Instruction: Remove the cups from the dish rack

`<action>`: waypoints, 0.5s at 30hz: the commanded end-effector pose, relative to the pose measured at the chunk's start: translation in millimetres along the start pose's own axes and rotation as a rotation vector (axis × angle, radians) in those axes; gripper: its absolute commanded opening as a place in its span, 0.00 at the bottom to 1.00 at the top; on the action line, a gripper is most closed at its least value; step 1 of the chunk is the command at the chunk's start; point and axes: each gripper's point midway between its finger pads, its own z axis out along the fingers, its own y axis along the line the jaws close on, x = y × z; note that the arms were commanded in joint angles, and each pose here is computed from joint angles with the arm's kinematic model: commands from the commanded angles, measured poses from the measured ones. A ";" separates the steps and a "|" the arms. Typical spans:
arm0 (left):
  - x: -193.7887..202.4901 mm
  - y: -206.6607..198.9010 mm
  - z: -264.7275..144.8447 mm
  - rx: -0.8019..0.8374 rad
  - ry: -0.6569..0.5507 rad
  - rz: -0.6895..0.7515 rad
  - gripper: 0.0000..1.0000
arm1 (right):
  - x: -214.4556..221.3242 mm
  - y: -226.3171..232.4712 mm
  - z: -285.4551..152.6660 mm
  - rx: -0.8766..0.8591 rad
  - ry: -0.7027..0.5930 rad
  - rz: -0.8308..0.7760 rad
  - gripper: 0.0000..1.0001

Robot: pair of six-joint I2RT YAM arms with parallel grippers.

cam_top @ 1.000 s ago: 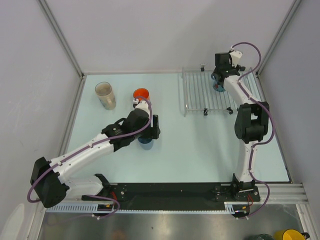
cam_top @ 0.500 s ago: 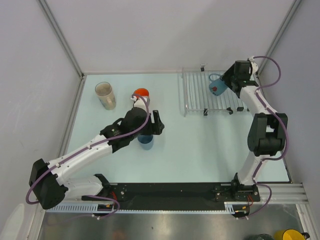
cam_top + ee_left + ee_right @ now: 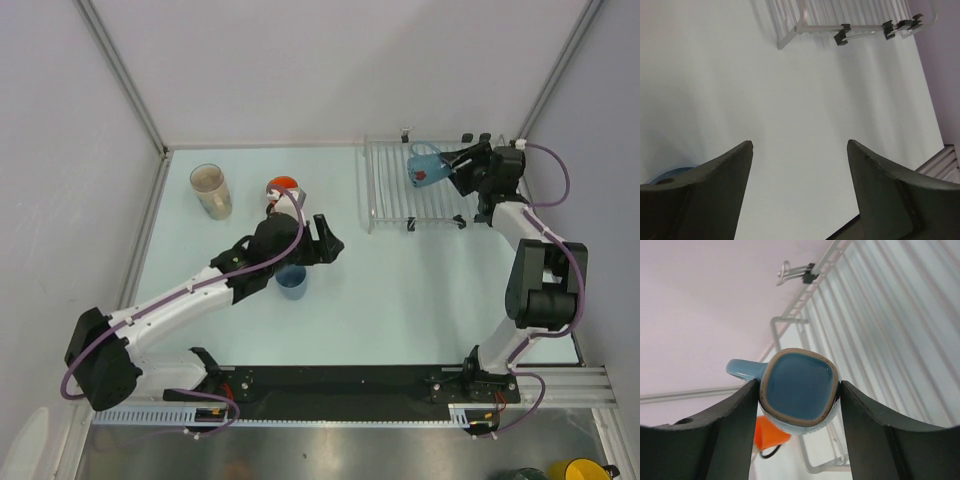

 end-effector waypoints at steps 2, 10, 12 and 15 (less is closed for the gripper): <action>-26.9 -29.2 3.5 0.142 -0.106 -0.098 0.86 | -7.8 92.5 -47.0 -0.474 0.033 0.115 0.00; -38.6 -22.4 16.8 0.245 -0.116 -0.254 1.00 | 25.3 105.9 -89.4 -0.556 0.065 0.086 0.00; -37.0 -16.8 20.7 0.258 -0.119 -0.289 1.00 | 27.1 106.3 -92.7 -0.561 0.069 0.094 0.00; -42.9 -18.7 25.6 0.293 -0.144 -0.307 1.00 | 28.9 100.2 -95.5 -0.565 0.066 0.125 0.00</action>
